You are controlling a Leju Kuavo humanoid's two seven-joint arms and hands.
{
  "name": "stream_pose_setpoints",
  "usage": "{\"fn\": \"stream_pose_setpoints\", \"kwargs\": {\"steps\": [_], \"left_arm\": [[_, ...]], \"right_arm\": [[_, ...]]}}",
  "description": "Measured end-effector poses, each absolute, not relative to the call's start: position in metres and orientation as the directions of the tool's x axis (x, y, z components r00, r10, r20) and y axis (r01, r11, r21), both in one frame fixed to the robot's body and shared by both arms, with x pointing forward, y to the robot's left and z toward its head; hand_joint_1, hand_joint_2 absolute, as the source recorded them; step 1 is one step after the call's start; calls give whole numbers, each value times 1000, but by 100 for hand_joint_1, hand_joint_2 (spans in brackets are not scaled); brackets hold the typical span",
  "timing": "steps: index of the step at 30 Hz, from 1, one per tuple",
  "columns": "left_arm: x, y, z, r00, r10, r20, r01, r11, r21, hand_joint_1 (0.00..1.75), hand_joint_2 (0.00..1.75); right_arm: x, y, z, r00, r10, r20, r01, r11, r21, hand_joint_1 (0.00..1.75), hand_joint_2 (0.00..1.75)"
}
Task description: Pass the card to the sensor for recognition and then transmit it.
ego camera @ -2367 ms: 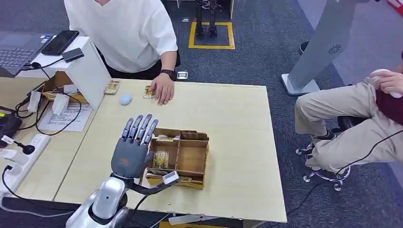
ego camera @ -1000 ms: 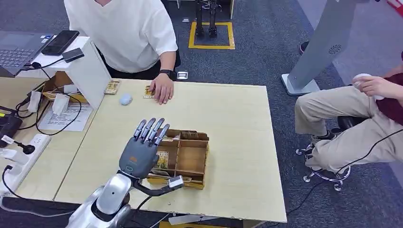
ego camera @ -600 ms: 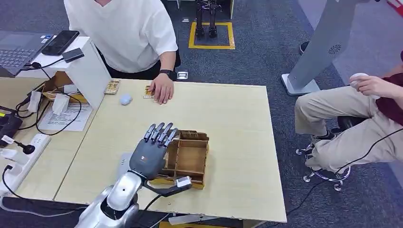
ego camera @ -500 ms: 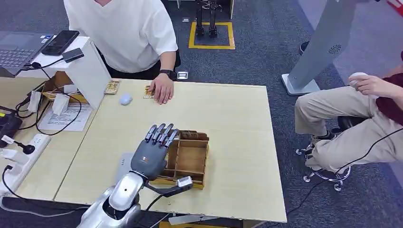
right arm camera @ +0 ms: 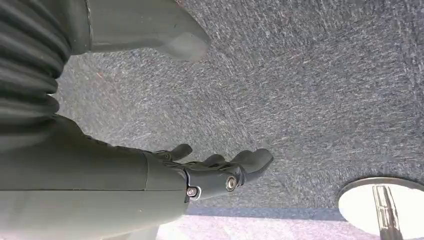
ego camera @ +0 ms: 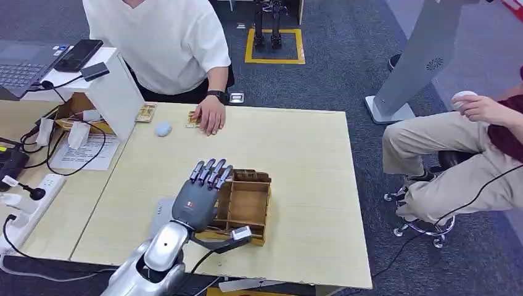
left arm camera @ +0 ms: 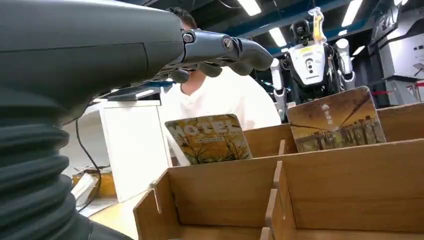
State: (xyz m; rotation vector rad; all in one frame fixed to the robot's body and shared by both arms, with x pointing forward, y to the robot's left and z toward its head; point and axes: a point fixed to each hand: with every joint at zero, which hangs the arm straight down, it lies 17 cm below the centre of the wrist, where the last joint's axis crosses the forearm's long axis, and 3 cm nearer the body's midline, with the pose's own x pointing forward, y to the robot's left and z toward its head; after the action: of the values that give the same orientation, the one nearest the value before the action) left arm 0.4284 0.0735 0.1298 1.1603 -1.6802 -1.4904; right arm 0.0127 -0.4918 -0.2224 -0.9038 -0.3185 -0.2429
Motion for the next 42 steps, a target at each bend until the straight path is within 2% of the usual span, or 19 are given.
{"fn": "stream_pose_setpoints", "kwargs": {"steps": [6, 9, 42], "left_arm": [[429, 68, 131, -419, -903, -91, -212, 0, 977, 0, 175], [430, 66, 154, -377, -924, -55, -289, 61, 955, 0, 175], [447, 57, 166, -322, -947, 18, -279, 113, 954, 0, 175]], "right_arm": [[13, -491, -223, 928, -74, 366, 335, 599, -728, 0, 175], [15, -491, -223, 929, -64, 365, 327, 603, -728, 0, 175], [31, -486, -225, 929, -47, 366, 315, 620, -719, 0, 175]]}}
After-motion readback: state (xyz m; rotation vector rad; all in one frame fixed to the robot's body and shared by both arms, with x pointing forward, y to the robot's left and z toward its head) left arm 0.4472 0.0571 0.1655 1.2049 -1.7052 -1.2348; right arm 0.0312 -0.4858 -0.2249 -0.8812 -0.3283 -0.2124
